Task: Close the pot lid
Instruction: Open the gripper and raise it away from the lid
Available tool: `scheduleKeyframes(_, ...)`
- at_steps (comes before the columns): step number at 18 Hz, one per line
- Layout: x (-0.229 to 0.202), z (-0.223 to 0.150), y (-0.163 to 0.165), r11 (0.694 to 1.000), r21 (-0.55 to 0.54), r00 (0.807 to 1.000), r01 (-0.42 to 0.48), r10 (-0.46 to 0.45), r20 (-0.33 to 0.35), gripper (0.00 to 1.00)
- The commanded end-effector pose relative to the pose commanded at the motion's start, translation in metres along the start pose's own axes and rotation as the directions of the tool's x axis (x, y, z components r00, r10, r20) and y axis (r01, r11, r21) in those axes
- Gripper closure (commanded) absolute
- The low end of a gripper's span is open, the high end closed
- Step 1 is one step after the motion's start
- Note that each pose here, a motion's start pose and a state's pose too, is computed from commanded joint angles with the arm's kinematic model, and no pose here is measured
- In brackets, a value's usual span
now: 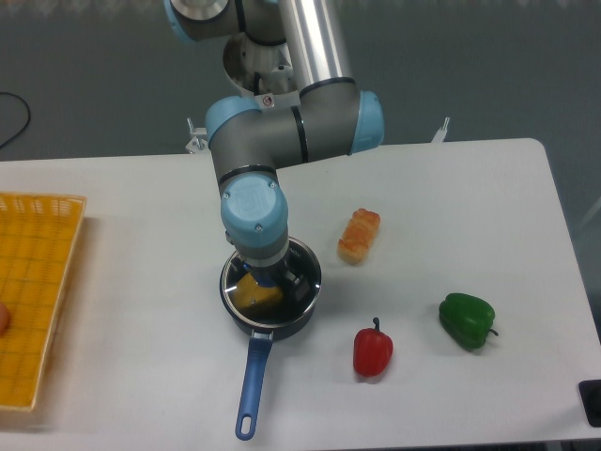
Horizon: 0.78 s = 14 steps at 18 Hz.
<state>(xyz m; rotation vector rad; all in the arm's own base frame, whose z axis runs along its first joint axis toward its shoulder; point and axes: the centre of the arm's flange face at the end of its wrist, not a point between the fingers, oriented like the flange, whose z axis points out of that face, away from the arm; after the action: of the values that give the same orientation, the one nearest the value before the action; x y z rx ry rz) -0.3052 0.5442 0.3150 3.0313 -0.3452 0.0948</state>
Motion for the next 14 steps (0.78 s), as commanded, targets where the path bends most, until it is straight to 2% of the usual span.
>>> scheduleKeyframes(6,-0.010,-0.029,0.029,1.000,0.024,1.000,0.008,-0.009,0.030,0.00)
scheduleKeyframes(10,-0.032,-0.035,0.061,1.000,0.022,1.000,0.011,-0.011,0.017,0.00)
scheduleKeyframes(14,-0.077,-0.034,0.123,1.000,0.027,1.000,-0.007,0.006,0.011,0.00)
